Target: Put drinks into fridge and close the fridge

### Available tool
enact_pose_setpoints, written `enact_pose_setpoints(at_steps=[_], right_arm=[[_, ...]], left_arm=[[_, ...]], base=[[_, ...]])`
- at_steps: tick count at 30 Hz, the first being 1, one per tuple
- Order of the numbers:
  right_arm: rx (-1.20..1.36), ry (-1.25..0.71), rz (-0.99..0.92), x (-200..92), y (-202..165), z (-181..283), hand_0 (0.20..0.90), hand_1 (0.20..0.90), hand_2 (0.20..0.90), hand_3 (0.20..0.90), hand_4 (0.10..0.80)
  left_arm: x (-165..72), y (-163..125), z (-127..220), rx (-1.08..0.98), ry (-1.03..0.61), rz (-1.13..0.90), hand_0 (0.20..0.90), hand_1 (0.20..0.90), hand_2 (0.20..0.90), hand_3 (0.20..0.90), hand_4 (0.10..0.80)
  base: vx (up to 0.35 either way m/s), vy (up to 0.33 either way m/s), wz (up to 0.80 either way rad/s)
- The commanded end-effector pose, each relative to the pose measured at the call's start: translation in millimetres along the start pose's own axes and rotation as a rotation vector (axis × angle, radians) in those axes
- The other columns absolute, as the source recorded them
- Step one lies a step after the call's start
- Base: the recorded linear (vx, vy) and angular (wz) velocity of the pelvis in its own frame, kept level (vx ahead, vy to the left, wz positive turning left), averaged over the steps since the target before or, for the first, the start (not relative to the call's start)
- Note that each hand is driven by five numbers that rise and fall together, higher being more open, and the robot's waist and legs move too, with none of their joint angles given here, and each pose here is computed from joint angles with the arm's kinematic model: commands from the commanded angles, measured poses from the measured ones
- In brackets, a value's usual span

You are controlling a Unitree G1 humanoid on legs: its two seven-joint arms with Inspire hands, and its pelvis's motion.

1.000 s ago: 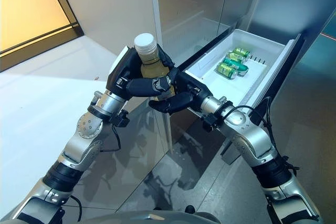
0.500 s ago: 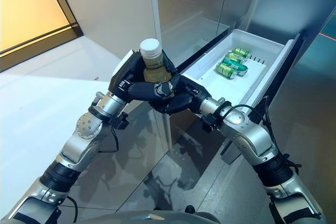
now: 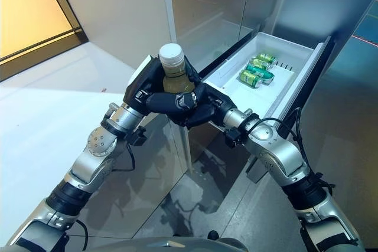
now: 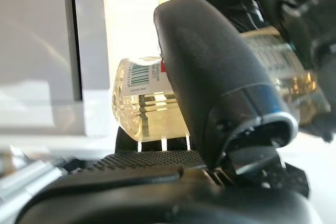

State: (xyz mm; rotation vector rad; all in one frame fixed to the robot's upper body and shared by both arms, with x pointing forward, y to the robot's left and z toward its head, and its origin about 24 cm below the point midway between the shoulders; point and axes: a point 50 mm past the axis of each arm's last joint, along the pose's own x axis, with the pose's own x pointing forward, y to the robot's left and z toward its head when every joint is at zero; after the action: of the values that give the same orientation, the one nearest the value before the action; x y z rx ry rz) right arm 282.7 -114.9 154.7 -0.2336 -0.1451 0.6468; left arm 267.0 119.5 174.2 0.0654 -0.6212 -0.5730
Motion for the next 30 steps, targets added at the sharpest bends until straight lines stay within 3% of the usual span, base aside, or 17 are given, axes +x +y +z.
enact_pose_setpoints(at_steps=[1, 10, 20, 23, 30], right_arm=[[-0.34, -0.371, -0.357, 7, -40, 80, 0.3, 0.3, 0.3, 0.2, 0.1], [-0.43, -0.403, -0.64, -8, -76, 92, 0.3, 0.3, 0.3, 0.2, 0.1], [-0.511, -0.384, -0.862, -18, -103, 85, 0.3, 0.3, 0.3, 0.2, 0.1], [-0.528, -0.39, -0.927, -21, -111, 86, 0.3, 0.3, 0.3, 0.2, 0.1], [-0.584, -0.374, -1.083, -27, -137, 93, 0.3, 0.3, 0.3, 0.2, 0.1]], left_arm=[[37, -15, 93, 0.002, -0.629, -0.041, 0.9, 0.9, 0.9, 0.9, 0.8], [25, -7, 114, 0.027, -0.767, 0.087, 0.9, 0.9, 0.9, 0.9, 0.8], [26, -2, 113, -0.011, -0.742, 0.101, 0.9, 0.9, 0.9, 0.9, 0.8], [28, -1, 102, -0.116, -0.658, 0.057, 0.9, 0.9, 0.9, 0.9, 0.8], [24, -17, 56, -0.628, -0.403, -0.219, 0.9, 0.9, 0.9, 0.9, 0.8]], base=[[0.0, -0.014, -0.03], [-0.001, -0.005, 0.01], [-0.001, -0.007, 0.02], [0.002, -0.019, 0.06], [0.012, -0.022, 0.11]])
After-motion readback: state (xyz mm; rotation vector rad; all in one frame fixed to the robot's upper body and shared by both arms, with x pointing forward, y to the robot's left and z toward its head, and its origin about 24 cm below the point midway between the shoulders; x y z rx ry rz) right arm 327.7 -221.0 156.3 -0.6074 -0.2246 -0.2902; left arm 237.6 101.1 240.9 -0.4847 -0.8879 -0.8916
